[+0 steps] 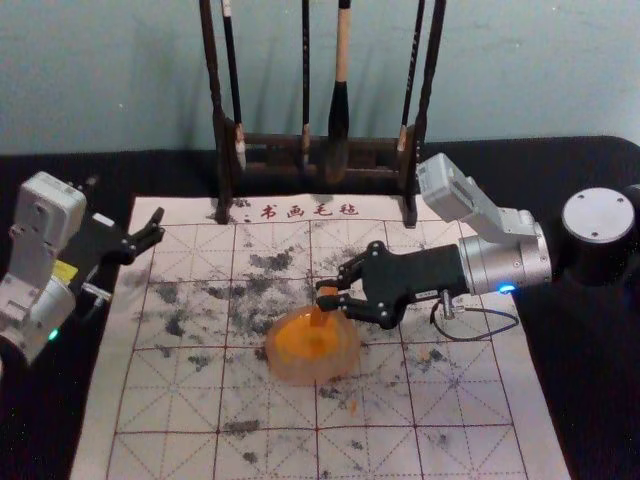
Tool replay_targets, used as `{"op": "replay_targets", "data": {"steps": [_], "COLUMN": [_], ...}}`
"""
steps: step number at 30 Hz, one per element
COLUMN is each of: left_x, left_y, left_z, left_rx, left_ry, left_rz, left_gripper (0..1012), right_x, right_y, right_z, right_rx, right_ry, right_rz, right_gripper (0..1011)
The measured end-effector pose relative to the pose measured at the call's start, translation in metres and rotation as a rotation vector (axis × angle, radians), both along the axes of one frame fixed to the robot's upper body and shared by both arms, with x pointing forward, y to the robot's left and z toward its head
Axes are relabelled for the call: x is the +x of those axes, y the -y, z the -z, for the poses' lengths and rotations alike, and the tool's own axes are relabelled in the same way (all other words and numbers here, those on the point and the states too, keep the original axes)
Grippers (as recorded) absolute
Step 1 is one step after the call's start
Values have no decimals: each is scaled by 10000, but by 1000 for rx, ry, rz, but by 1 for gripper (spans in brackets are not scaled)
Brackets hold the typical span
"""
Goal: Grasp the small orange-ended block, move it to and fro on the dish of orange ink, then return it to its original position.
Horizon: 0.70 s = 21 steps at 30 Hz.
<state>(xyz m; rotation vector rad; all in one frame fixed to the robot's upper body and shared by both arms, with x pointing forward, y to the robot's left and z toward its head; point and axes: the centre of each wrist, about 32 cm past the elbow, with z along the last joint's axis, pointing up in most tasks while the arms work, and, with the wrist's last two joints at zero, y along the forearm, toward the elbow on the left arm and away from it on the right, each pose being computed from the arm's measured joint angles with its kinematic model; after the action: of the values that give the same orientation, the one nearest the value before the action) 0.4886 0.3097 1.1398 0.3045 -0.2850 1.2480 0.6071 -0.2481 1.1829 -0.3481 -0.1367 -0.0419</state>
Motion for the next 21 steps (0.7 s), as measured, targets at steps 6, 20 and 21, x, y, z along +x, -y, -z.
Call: {"op": "replay_targets", "data": {"steps": [6, 20, 21], "left_x": [0, 0, 0], "left_y": [0, 0, 0], "left_z": [0, 0, 0], "left_rx": [0, 0, 0], "left_ry": [0, 0, 0], "left_rz": [0, 0, 0], "left_gripper": [1001, 1001, 1001], "right_x": [54, 130, 129], "right_y": [-40, -131, -132], "right_z": [10, 47, 48], "right_rx": [-10, -33, -34], "right_ry": [5, 17, 17], "right_rz": [-2, -8, -9], "right_gripper": [136, 136, 136]}}
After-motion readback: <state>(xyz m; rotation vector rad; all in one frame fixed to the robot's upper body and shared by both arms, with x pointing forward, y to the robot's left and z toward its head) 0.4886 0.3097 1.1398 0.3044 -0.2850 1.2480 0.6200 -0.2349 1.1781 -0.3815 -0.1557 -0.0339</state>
